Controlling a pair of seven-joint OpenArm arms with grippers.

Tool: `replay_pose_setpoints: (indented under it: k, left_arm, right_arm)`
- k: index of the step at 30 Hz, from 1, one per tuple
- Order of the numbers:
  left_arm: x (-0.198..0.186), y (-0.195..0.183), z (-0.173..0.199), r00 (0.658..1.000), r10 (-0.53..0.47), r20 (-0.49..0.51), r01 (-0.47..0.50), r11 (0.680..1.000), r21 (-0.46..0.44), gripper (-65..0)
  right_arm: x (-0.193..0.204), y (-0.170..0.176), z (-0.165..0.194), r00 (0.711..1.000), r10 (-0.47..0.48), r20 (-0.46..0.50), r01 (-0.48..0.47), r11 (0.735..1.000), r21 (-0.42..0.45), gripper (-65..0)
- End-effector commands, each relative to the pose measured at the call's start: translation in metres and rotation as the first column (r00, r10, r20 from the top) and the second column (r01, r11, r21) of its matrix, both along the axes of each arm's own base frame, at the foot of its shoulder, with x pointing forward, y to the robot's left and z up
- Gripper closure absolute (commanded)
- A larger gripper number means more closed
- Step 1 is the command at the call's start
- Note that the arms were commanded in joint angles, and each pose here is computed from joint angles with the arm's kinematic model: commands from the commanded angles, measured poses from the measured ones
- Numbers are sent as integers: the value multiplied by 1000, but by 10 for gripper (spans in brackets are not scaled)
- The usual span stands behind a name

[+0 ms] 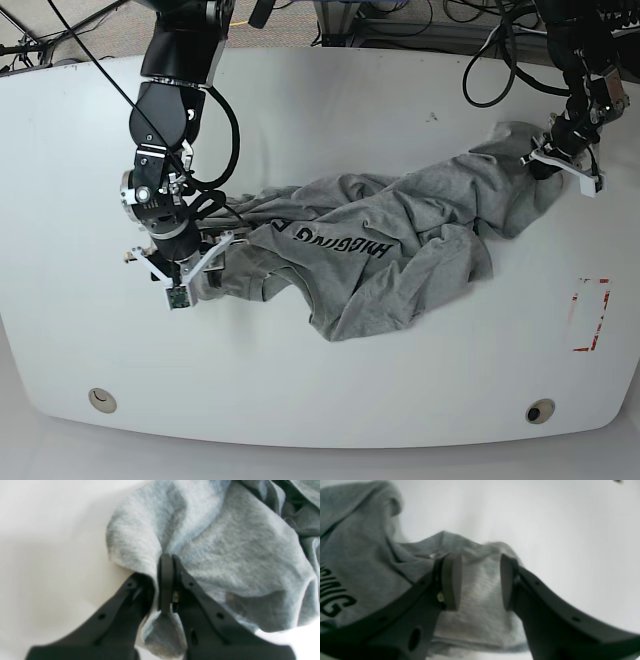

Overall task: Fold the T-shirt properly
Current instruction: 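Reach the right gripper to the shirt's opposite corner and grasp it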

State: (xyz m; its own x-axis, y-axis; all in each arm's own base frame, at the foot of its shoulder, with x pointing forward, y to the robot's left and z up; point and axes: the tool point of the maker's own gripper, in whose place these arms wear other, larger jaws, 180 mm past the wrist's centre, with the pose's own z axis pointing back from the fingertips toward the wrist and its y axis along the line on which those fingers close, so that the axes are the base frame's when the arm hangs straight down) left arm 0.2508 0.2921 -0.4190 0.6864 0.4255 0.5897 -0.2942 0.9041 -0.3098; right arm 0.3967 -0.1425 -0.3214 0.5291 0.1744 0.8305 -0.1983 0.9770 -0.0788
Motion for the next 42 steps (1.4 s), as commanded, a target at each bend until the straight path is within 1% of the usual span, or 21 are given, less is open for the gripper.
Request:
replay_pose_setpoints:
  k: [1, 4, 7, 9, 11, 13, 15, 19, 22, 23, 26, 29, 30, 33, 36, 38, 42]
  left_arm:
    - [-10, 6, -6, 998, -4, -60, 6, 1000, 26, 0]
    - [-14, 6, -8, 998, -4, -70, 6, 1000, 26, 0]
    - [-18, 6, -10, 997, -5, -79, 7, 1000, 27, 0]
    - [-18, 6, -10, 997, -5, -79, 7, 1000, 27, 0]
    - [-18, 6, -10, 997, -5, -79, 7, 1000, 27, 0]
    - [-19, 6, -10, 997, -5, -79, 7, 1000, 28, 0]
    - [-23, 6, -11, 996, -7, -88, 9, 999, 31, 0]
    - [-21, 4, -4, 997, -19, -71, 22, 999, 43, 0]
    - [-18, 3, 2, 998, -27, -55, 29, 998, 51, 0]
    - [-18, 3, 3, 998, -28, -52, 31, 998, 53, 0]
    - [-19, 2, 4, 998, -33, -50, 36, 998, 58, 0]
    - [-18, 1, 8, 998, -38, -41, 41, 997, 64, 0]
    - [-18, 1, 8, 998, -38, -41, 41, 997, 64, 0]
    - [-18, 1, 7, 998, -37, -44, 40, 997, 63, 0]
    - [-18, 1, 7, 998, -37, -44, 40, 997, 63, 0]
    - [-19, 2, 6, 998, -36, -45, 39, 997, 62, 0]
    - [-19, 2, 6, 998, -36, -47, 39, 997, 61, 0]
  right_arm:
    - [21, 14, 22, 996, 47, 70, -48, 999, 17, -247]
    - [31, 28, 19, 994, 92, 54, -93, 995, 19, -262]
    - [41, 51, 18, 985, 168, 44, -169, 986, 9, -347]
    - [49, 63, 12, 978, 208, 19, -208, 978, 7, -385]
    - [55, 71, 10, 971, 239, 4, -239, 971, 2, -382]
    - [60, 78, 9, 966, 259, -8, -259, 966, 11, -361]
    - [67, 89, 5, 961, 275, -19, -274, 961, 38, -349]
    - [83, 102, -8, 953, 297, -49, -293, 952, 87, -347]
    - [90, 105, -16, 952, 296, -72, -286, 950, 122, -347]
    - [93, 112, -19, 951, 299, -76, -285, 947, 149, -347]
    - [103, 114, -20, 956, 285, -65, -267, 943, 197, -354]
    - [109, 116, -25, 957, 278, -78, -254, 939, 232, -387]
    - [111, 118, -28, 956, 280, -86, -253, 937, 242, -409]
    - [114, 120, -29, 956, 281, -89, -250, 933, 259, -436]
    - [117, 125, -27, 958, 275, -82, -237, 919, 315, -442]
    - [120, 129, -22, 960, 270, -76, -225, 903, 366, -444]
    - [124, 133, -21, 963, 257, -78, -201, 882, 426, -444]
